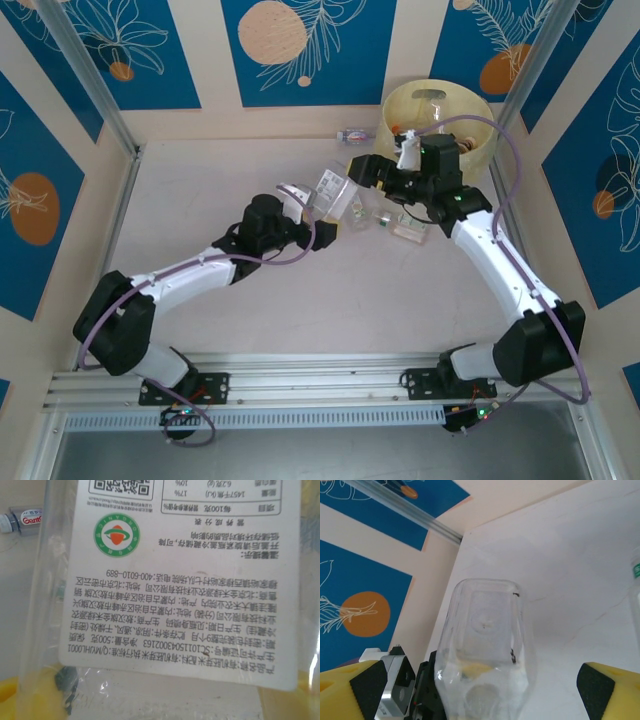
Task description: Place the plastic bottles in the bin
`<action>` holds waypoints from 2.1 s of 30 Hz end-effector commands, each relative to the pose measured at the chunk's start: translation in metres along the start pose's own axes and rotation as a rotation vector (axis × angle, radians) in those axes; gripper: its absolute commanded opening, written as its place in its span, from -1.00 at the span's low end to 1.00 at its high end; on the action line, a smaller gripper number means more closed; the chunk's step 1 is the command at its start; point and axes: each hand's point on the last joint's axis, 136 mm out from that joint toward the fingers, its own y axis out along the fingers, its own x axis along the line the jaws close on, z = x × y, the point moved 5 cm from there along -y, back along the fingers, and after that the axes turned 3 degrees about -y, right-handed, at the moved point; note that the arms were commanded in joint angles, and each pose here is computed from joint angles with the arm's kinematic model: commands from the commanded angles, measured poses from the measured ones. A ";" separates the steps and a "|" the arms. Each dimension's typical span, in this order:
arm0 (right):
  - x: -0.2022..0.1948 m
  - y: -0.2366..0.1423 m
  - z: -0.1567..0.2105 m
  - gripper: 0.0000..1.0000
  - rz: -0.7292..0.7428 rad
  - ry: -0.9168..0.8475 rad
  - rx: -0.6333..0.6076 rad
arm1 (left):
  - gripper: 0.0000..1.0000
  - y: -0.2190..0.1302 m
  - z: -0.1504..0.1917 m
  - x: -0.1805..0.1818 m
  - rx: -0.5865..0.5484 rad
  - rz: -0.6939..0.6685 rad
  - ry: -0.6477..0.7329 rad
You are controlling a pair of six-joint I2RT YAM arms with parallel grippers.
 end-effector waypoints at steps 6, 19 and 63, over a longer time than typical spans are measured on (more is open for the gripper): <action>0.001 0.035 0.013 0.99 0.038 0.012 0.130 | -1.00 0.002 -0.014 -0.014 -0.017 0.033 0.048; -0.002 0.055 0.020 -0.06 0.042 -0.030 0.155 | -0.71 0.007 -0.015 -0.011 0.000 0.008 0.048; -0.041 -0.130 -0.169 -0.38 0.487 -0.311 -0.567 | 1.00 -0.050 0.031 0.062 -0.160 -0.506 -0.177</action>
